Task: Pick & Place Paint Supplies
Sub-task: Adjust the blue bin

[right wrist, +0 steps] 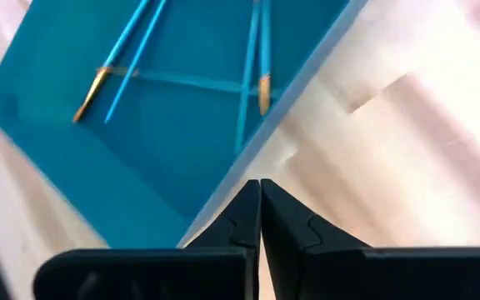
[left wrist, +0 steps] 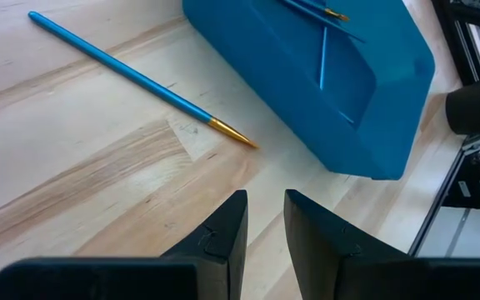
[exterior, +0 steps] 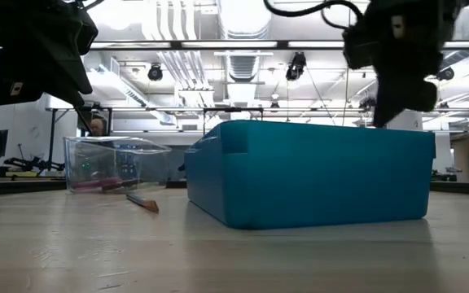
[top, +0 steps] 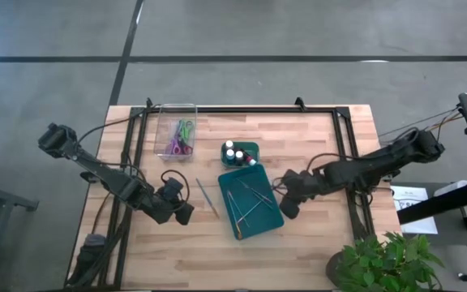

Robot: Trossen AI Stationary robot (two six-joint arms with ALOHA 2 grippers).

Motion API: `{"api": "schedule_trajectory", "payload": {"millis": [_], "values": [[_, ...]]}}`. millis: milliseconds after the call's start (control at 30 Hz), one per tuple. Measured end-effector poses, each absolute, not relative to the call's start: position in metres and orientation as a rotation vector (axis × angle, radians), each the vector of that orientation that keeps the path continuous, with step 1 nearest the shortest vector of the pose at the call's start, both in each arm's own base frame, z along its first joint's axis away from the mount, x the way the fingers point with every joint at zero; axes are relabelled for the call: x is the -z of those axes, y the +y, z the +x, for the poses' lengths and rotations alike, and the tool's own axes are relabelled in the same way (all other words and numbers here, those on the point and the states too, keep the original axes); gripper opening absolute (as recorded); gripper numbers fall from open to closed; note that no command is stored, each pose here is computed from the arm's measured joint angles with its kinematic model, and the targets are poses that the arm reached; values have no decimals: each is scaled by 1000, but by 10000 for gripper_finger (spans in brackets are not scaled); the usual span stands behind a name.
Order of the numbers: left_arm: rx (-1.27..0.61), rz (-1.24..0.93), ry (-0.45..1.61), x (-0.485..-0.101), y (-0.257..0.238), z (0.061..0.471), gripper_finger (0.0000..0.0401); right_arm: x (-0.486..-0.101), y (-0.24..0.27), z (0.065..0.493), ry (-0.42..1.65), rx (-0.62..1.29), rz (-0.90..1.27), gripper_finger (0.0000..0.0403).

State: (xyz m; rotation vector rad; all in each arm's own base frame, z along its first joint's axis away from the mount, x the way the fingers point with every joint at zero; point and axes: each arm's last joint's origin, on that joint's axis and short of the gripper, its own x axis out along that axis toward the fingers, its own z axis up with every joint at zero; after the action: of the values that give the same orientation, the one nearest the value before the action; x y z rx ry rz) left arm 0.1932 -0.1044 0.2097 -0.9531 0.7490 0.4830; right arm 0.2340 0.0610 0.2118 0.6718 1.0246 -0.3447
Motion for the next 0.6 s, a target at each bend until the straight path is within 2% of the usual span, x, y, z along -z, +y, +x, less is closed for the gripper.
{"api": "schedule_trajectory", "payload": {"millis": [233, 600], "values": [[-482, -959, 746, -210, -105, 193, 90, -194, 81, 229, 1089, 294, 727, 8], [-476, -958, 749, -210, -105, 194, 90, -177, 101, 254, 1077, 184, 795, 8]]}}
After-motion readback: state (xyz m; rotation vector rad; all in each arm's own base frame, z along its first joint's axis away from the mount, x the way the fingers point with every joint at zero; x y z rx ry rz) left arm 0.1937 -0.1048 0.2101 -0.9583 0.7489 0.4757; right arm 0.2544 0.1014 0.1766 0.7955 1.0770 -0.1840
